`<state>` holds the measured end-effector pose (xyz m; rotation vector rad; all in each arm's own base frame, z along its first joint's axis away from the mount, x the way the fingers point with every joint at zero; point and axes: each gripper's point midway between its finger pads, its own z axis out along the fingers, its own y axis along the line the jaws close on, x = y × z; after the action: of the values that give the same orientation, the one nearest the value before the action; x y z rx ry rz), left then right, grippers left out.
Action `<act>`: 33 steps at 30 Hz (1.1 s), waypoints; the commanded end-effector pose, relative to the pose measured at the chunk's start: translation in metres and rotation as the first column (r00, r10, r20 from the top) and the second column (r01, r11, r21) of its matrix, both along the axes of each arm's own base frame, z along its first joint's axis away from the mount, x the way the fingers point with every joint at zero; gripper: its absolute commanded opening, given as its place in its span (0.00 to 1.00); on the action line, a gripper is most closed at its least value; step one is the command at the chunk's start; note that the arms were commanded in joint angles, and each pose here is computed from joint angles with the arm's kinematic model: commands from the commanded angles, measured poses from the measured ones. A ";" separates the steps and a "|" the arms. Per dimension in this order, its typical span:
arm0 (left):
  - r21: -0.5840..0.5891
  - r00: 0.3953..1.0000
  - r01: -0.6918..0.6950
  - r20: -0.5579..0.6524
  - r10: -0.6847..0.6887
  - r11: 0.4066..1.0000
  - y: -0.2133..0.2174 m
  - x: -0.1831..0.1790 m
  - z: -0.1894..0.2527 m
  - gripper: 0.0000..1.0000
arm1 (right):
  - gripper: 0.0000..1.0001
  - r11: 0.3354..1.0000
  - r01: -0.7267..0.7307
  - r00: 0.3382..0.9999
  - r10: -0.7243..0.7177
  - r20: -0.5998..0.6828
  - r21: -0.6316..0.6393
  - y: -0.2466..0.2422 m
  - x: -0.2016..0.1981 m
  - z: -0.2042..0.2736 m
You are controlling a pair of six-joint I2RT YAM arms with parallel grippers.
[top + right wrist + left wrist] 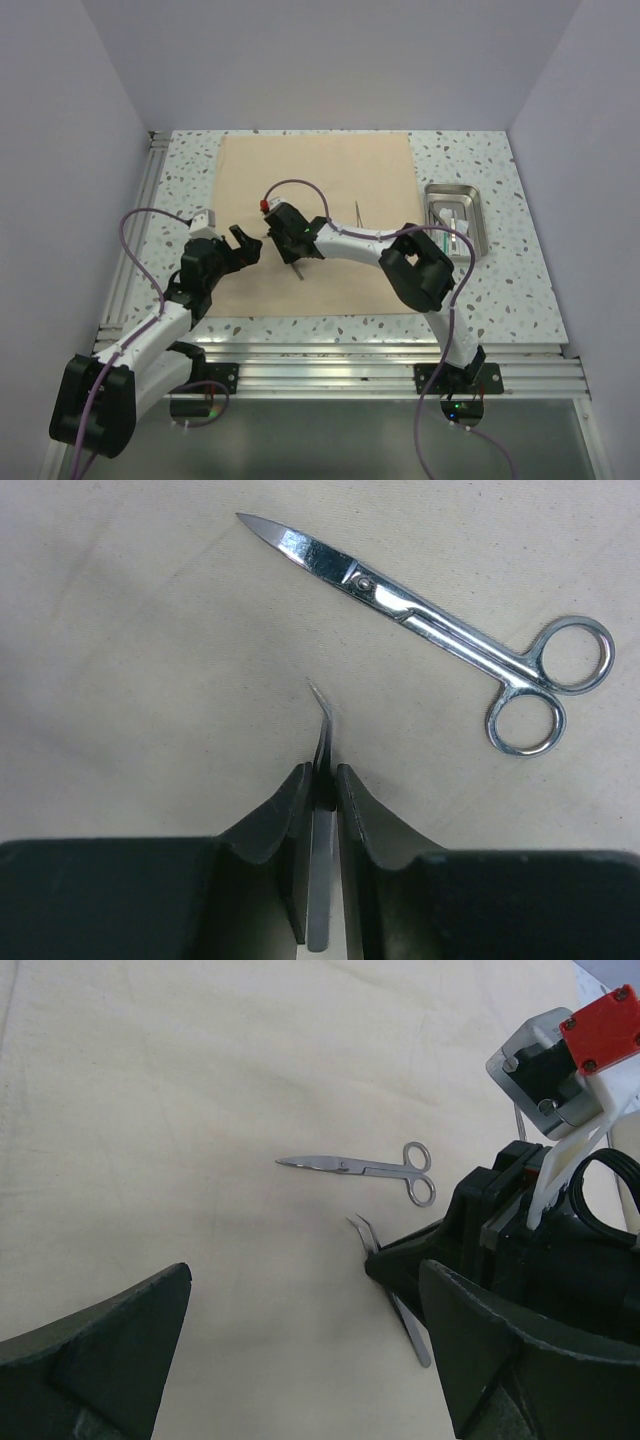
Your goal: Prepare the surgical pack
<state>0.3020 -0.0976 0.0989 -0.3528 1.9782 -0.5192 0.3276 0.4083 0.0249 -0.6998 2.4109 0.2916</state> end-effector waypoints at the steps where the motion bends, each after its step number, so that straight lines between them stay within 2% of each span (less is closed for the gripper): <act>1: -0.005 0.998 0.020 0.052 -0.020 1.000 -0.002 0.005 0.014 1.00 | 0.17 1.000 -0.001 1.000 0.001 0.011 0.018 0.006 0.001 0.010; 3: -0.005 0.998 0.020 0.052 -0.020 1.000 -0.002 0.005 0.013 1.00 | 0.10 0.999 0.003 0.999 -0.005 0.041 0.037 0.005 0.004 0.024; 9: -0.010 0.997 0.049 0.062 -0.048 0.999 -0.007 0.004 0.015 1.00 | 0.09 0.997 0.010 0.991 -0.020 0.129 0.076 -0.022 0.019 0.080; 10: -0.011 0.997 0.050 0.065 -0.049 0.999 -0.007 0.004 0.015 1.00 | 0.09 0.995 0.027 0.986 -0.043 0.161 0.101 -0.035 0.028 0.104; 12: -0.010 0.996 0.057 0.066 -0.056 0.998 -0.008 0.003 0.015 1.00 | 0.09 0.994 0.056 0.983 -0.071 0.169 0.094 -0.060 0.035 0.112; 16: -0.017 0.994 0.076 0.076 -0.075 0.997 -0.011 0.002 0.016 1.00 | 0.09 0.975 0.179 0.955 -0.205 0.215 0.136 -0.144 0.069 0.149; 18: -0.016 0.994 0.078 0.075 -0.077 0.997 -0.012 0.002 0.015 1.00 | 0.09 0.964 0.233 0.944 -0.256 0.208 0.132 -0.180 0.076 0.146; 22: -0.022 0.993 0.091 0.080 -0.089 0.996 -0.014 0.002 0.016 1.00 | 0.09 0.903 0.408 0.872 -0.428 0.238 0.130 -0.283 0.102 0.160; 25: -0.027 0.992 0.094 0.082 -0.092 0.995 -0.015 0.001 0.017 1.00 | 0.09 0.864 0.492 0.826 -0.502 0.255 0.106 -0.333 0.112 0.159; 30: -0.026 0.992 0.096 0.081 -0.094 0.995 -0.015 0.001 0.016 1.00 | 0.08 0.800 0.595 0.764 -0.594 0.252 0.080 -0.390 0.118 0.144; 33: -0.027 0.992 0.101 0.079 -0.098 0.995 -0.016 0.001 0.015 1.00 | 0.09 0.735 0.674 0.702 -0.668 0.248 0.073 -0.425 0.124 0.128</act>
<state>0.2976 -0.1111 0.1011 -0.2881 1.9806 -0.5983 0.4426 0.0074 0.1597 0.1264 2.2554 -0.0755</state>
